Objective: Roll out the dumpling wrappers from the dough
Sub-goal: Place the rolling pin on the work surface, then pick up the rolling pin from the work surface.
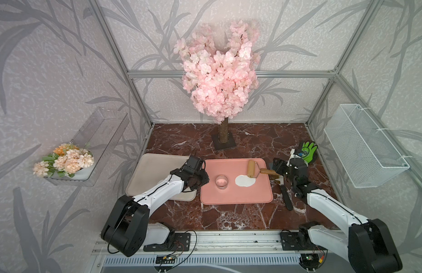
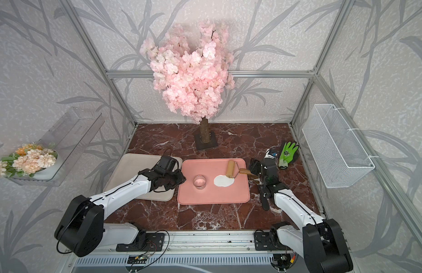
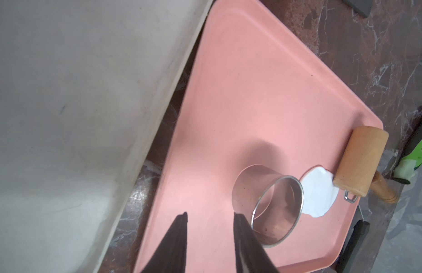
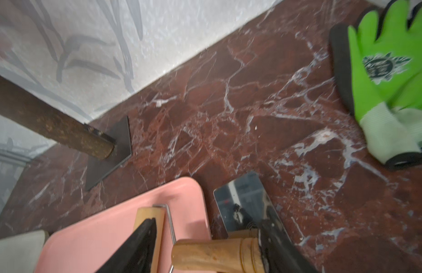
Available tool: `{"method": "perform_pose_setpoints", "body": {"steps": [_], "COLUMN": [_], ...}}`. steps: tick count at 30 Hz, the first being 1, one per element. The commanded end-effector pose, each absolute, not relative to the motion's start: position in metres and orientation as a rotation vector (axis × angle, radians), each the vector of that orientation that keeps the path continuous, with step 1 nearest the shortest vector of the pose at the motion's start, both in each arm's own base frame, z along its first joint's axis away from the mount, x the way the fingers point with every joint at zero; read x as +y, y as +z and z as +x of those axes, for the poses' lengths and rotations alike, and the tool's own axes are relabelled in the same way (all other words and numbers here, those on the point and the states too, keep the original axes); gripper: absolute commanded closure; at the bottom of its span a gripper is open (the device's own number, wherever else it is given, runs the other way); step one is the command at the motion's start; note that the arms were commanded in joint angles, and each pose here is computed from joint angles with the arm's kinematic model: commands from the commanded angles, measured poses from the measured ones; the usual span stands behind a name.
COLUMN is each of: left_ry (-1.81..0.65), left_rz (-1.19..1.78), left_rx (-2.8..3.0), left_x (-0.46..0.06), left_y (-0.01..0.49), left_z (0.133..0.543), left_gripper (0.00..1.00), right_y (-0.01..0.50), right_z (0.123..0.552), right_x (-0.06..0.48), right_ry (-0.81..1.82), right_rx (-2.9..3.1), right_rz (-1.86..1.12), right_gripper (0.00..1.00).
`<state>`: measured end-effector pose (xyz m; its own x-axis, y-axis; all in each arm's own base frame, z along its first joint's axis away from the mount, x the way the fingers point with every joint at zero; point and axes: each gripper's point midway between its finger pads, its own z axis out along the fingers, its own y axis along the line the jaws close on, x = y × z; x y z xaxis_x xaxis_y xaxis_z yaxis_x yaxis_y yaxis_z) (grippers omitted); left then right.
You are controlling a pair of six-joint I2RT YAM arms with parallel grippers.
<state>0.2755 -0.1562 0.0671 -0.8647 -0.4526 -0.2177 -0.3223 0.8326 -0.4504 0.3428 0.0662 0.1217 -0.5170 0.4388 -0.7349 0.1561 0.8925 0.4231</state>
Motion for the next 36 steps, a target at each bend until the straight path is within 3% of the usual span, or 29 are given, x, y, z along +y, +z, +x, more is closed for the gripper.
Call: {"method": "perform_pose_setpoints", "body": {"steps": [1, 9, 22, 30, 33, 36], "left_ry": [-0.572, -0.575, -0.595, -0.588, -0.588, -0.584], "left_rz": [-0.537, -0.496, -0.527, -0.542, -0.548, -0.556], "left_rx": [2.729, 2.755, 2.758, 2.767, 2.773, 2.775], "left_x": [-0.161, -0.171, -0.170, -0.168, -0.168, -0.167], "left_y": [0.068, 0.067, 0.057, 0.050, 0.048, 0.046], "left_z": [0.277, 0.280, 0.273, 0.269, 0.268, 0.268], "left_gripper": [0.63, 0.60, 0.60, 0.60, 0.60, 0.60], "right_y": [0.094, 0.087, 0.059, 0.038, 0.030, 0.024], "right_z": [0.327, 0.341, 0.378, 0.383, 0.383, 0.384], "right_x": [0.080, 0.107, 0.137, 0.147, 0.148, 0.146], "right_ry": [0.347, 0.304, 0.255, 0.239, 0.219, 0.202], "right_rx": [2.345, 2.511, 2.669, 2.726, 2.745, 2.750], "right_rz": [0.301, 0.133, -0.023, -0.065, -0.076, -0.070], "right_gripper": [0.26, 0.27, 0.49, 0.52, 0.56, 0.69]}}
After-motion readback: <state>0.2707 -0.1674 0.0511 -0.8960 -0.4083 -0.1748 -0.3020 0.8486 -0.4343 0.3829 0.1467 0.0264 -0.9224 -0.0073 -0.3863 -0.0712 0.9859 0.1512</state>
